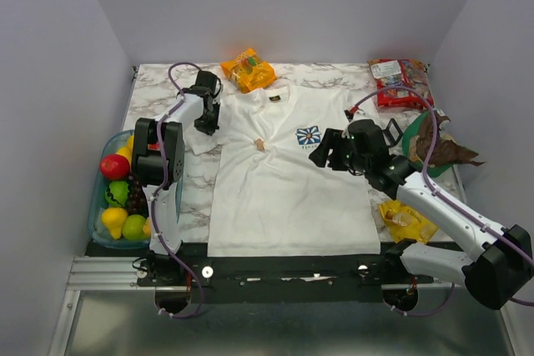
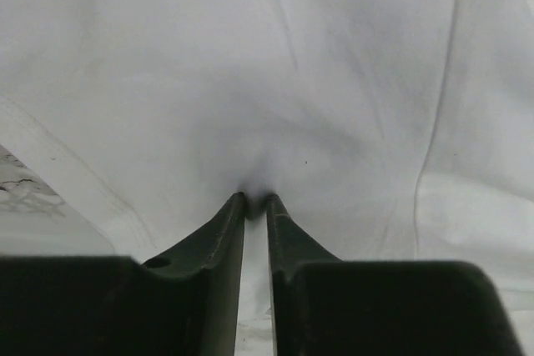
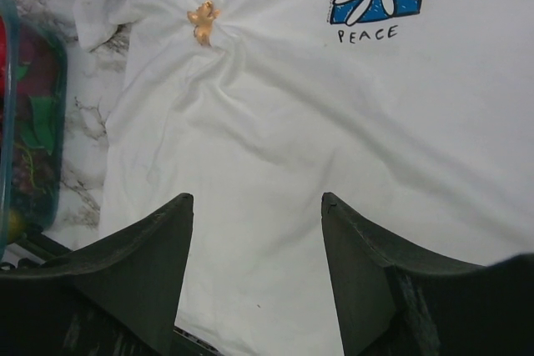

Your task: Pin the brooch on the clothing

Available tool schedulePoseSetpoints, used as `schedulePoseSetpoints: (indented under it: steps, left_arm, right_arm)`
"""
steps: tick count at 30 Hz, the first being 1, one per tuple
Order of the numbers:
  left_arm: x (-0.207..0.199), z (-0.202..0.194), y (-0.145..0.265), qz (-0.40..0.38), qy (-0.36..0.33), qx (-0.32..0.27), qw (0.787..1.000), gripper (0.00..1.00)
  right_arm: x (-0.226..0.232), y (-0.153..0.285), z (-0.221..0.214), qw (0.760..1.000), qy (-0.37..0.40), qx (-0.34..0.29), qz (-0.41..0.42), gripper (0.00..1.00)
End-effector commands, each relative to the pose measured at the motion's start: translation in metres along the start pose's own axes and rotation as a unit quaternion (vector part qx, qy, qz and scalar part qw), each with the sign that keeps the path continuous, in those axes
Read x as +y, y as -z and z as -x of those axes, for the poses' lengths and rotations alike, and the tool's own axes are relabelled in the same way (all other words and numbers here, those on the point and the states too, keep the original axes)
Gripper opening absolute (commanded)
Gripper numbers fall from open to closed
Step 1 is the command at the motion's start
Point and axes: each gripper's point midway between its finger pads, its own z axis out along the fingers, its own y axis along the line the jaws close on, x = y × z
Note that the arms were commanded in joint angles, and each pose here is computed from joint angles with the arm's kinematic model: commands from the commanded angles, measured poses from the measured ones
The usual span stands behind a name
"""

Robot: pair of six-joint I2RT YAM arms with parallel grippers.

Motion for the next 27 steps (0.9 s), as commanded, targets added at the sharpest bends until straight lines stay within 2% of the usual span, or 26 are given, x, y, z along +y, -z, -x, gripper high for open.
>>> schedulePoseSetpoints:
  steps: [1, 4, 12, 19, 25, 27]
  left_arm:
    - [0.018, -0.026, -0.022, 0.025, -0.005, 0.044, 0.999, 0.11]
    - [0.027, -0.027, -0.026, 0.034, -0.002, 0.049, 0.998, 0.00]
    - [0.052, -0.017, -0.024, 0.045, 0.022, 0.033, 0.998, 0.00]
    - [0.065, -0.011, -0.026, 0.039, 0.040, 0.028, 0.998, 0.00]
    - [0.056, 0.001, -0.019, 0.007, 0.050, 0.006, 0.999, 0.00]
    - [0.047, 0.009, -0.012, -0.004, 0.048, -0.008, 0.999, 0.10]
  right_arm:
    - [-0.008, -0.002, -0.015, 1.000, -0.012, 0.018, -0.007, 0.71]
    - [-0.016, -0.007, -0.023, 0.999, -0.013, 0.026, -0.021, 0.71]
    - [-0.057, -0.031, -0.061, 0.991, -0.006, 0.079, -0.108, 0.71]
    - [-0.071, -0.033, -0.081, 0.986, -0.022, 0.099, -0.131, 0.71]
    - [-0.069, -0.034, -0.065, 0.986, -0.014, 0.086, -0.143, 0.73]
    - [-0.059, -0.035, -0.042, 0.988, -0.004, 0.065, -0.139, 0.77]
